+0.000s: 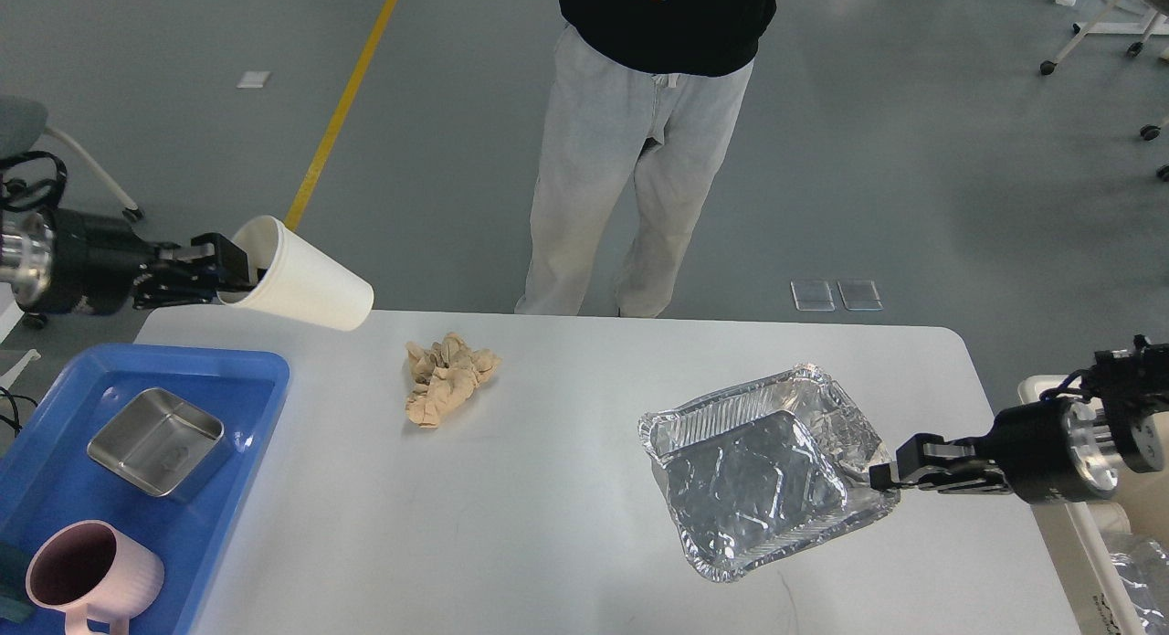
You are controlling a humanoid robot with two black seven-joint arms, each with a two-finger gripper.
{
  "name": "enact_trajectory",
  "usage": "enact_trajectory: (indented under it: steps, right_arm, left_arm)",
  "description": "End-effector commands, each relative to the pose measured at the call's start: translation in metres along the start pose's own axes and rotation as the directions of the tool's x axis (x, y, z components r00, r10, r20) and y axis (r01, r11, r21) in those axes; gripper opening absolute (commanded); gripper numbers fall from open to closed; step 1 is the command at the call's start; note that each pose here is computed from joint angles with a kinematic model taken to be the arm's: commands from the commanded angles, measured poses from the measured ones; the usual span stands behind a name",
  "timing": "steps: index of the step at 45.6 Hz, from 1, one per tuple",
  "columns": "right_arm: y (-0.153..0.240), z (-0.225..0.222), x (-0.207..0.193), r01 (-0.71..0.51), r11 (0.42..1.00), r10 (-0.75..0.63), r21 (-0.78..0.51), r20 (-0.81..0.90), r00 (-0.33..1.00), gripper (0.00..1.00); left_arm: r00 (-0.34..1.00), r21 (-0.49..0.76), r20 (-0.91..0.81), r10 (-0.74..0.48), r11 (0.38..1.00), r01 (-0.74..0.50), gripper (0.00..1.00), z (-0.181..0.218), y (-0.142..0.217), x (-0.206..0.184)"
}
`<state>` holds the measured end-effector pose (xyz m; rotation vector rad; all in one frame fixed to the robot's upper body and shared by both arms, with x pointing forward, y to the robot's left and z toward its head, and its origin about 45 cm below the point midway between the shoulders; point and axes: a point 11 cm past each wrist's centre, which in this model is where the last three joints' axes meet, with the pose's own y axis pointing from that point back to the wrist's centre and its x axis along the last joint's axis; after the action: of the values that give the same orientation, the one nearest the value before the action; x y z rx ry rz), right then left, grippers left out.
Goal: Tidy desktop
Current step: 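Carry the paper cup over the foil tray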
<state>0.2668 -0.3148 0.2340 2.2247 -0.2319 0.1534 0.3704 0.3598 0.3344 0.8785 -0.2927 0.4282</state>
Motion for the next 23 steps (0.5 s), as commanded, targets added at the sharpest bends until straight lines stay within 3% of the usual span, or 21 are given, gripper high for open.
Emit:
enact_trajectory:
  steps: [1, 15, 23]
  right_arm:
    - [-0.003, -0.001, 0.0, 0.001, 1.0, -0.001, 0.005, -0.001, 1.0, 0.0]
    - [-0.003, -0.002, 0.002, -0.002, 1.0, 0.002, 0.009, -0.004, 1.0, 0.0]
    - [-0.009, -0.006, 0.0, 0.01, 1.0, -0.01, 0.02, -0.008, 1.0, 0.0]
  left_arm:
    - [1.0, -0.041, -0.001, 0.028, 0.999, -0.028, 0.0, 0.017, 0.034, 0.017]
    - [0.999, -0.113, 0.024, 0.042, 0.993, -0.039, 0.0, 0.047, 0.052, 0.033]
    - [0.995, -0.157, 0.094, -0.026, 0.987, 0.041, 0.0, 0.081, 0.012, 0.033]
